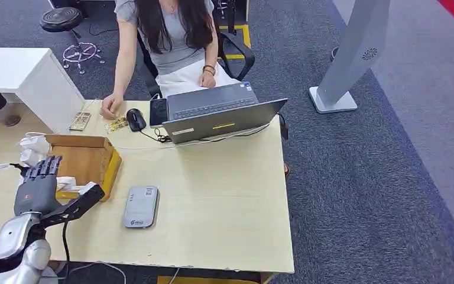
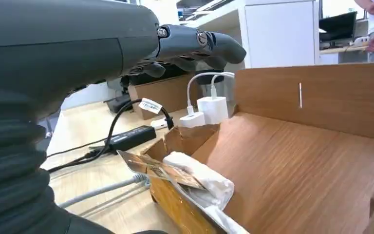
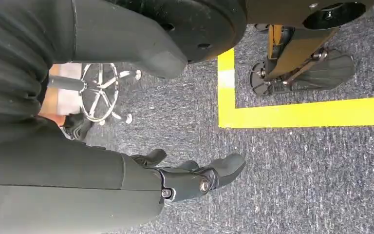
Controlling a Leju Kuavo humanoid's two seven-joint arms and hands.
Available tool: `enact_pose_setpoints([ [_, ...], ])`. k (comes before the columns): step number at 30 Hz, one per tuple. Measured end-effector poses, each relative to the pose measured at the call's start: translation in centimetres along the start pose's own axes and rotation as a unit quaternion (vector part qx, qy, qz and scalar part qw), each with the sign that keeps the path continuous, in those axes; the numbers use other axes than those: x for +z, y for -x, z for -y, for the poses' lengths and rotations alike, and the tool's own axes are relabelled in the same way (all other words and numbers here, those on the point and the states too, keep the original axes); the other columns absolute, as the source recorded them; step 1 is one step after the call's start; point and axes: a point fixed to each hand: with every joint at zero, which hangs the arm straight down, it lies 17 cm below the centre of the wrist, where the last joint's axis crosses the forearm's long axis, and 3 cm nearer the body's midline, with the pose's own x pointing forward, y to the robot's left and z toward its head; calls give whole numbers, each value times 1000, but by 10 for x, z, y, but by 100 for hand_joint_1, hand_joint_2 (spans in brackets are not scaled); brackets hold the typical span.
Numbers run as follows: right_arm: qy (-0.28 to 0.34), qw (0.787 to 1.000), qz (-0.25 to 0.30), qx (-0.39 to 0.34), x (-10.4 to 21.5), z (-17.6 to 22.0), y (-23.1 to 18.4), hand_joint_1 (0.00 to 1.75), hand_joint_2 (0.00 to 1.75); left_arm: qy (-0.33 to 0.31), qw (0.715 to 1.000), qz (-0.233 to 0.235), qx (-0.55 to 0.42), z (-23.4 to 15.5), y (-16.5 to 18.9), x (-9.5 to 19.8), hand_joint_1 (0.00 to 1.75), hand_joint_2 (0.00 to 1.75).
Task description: Pass the card to the sensor for recognition and then transmit it.
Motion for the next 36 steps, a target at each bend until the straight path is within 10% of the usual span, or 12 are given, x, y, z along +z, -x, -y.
enact_pose_setpoints([
  [36, 0, 1000, -1, 6, 0, 0, 1, 0, 175, 17, 1000, -1, 0, 16, -8, -6, 0, 175],
])
